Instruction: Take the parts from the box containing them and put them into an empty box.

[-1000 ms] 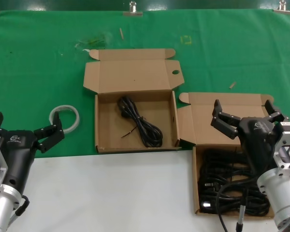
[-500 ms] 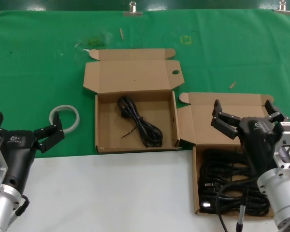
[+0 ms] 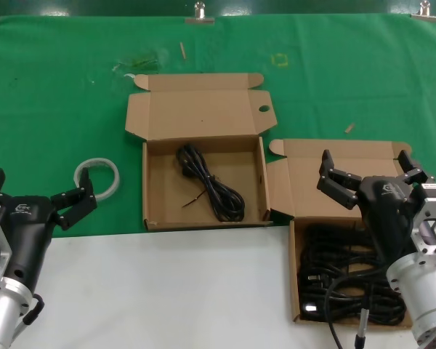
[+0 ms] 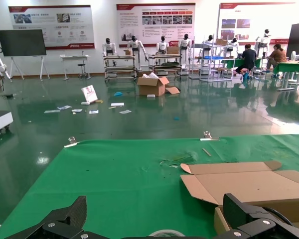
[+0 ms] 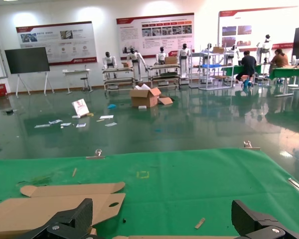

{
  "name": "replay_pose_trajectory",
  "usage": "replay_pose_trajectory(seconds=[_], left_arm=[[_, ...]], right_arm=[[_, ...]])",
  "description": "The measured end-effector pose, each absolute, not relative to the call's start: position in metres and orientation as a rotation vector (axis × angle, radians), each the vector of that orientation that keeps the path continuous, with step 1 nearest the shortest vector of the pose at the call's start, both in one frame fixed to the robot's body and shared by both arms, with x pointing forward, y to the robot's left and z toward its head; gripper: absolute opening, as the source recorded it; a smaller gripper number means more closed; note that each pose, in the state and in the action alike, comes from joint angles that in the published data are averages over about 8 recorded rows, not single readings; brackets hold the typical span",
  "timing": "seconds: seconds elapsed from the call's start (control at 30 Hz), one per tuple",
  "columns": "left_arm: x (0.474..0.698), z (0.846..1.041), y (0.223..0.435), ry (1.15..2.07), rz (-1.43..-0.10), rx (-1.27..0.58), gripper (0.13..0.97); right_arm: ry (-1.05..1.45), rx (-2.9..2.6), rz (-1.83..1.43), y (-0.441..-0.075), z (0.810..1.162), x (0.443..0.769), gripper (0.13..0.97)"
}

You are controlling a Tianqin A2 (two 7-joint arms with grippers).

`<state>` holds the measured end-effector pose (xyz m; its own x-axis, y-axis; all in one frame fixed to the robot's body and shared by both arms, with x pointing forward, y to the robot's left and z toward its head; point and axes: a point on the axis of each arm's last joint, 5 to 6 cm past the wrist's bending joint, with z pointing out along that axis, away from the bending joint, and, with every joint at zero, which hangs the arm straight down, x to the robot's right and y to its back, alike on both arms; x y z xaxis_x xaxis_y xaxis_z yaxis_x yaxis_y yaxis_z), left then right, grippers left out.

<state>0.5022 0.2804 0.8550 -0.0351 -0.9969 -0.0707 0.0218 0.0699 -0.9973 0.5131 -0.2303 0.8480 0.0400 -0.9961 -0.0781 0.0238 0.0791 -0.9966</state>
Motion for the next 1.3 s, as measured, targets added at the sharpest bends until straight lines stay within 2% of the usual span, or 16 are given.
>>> replay_pose_trajectory(seconds=[1.3], left_arm=[[0.5022,0.8550,0.2804,1.253,-1.193,-1.125,0.965]], right_arm=[[1.198,-1.151,-1.135,-0.2303,0.8480,0.5131,0.966]])
